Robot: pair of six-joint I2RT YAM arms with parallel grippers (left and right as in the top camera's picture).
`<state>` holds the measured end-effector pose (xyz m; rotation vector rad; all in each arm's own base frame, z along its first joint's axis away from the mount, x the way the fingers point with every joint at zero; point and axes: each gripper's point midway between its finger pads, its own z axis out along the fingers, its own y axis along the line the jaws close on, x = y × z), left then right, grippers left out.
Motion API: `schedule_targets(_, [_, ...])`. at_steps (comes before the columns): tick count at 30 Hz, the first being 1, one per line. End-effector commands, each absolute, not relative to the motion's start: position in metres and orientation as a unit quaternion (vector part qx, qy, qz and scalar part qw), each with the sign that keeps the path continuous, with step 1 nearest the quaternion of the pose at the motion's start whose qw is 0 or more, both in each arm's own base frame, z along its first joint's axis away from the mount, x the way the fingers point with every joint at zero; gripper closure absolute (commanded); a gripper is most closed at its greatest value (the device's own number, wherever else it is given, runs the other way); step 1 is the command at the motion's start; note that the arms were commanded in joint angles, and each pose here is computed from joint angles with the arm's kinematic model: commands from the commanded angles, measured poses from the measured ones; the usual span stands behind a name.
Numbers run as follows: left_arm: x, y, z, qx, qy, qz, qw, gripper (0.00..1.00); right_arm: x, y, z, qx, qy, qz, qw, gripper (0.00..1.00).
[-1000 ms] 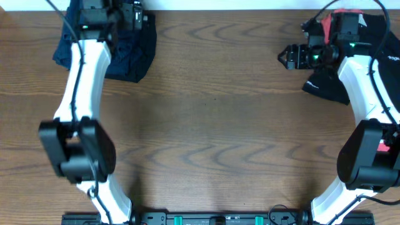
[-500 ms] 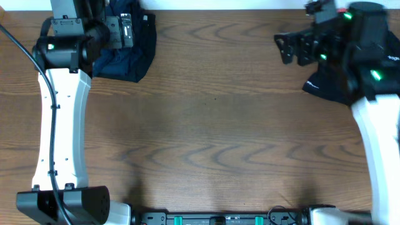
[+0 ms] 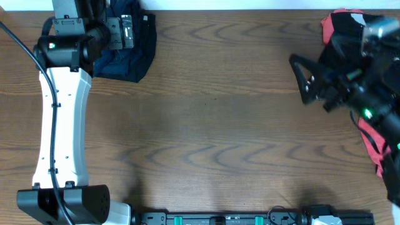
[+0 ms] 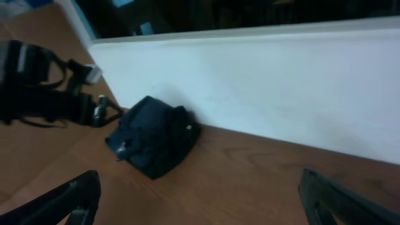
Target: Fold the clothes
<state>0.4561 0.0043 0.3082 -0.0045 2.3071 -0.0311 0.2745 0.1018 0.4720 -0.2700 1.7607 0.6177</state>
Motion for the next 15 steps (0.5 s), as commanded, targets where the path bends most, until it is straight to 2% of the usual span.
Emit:
schedule_targets(1, [0.456,0.006,0.305,-0.011,0.916,-0.012,0.401,0.02,0.253,0.095,0.477,-0.113,0.754,0.252,0.596,0.01])
schedule_targets(4, [0.456,0.006,0.305,-0.011,0.916,-0.012,0.401,0.02,0.249,0.084,0.467,-0.097,0.769,0.218,0.593,0.01])
schedule_targets(11, [0.456,0.006,0.305,-0.011,0.916,-0.012,0.401,0.02,0.268,0.028,0.434,0.011,0.767,0.087,0.635,0.01])
schedule_targets(15, [0.456,0.006,0.305,-0.011,0.916,-0.012,0.401,0.02,0.265,0.023,0.393,0.018,0.738,0.079,0.670,0.01])
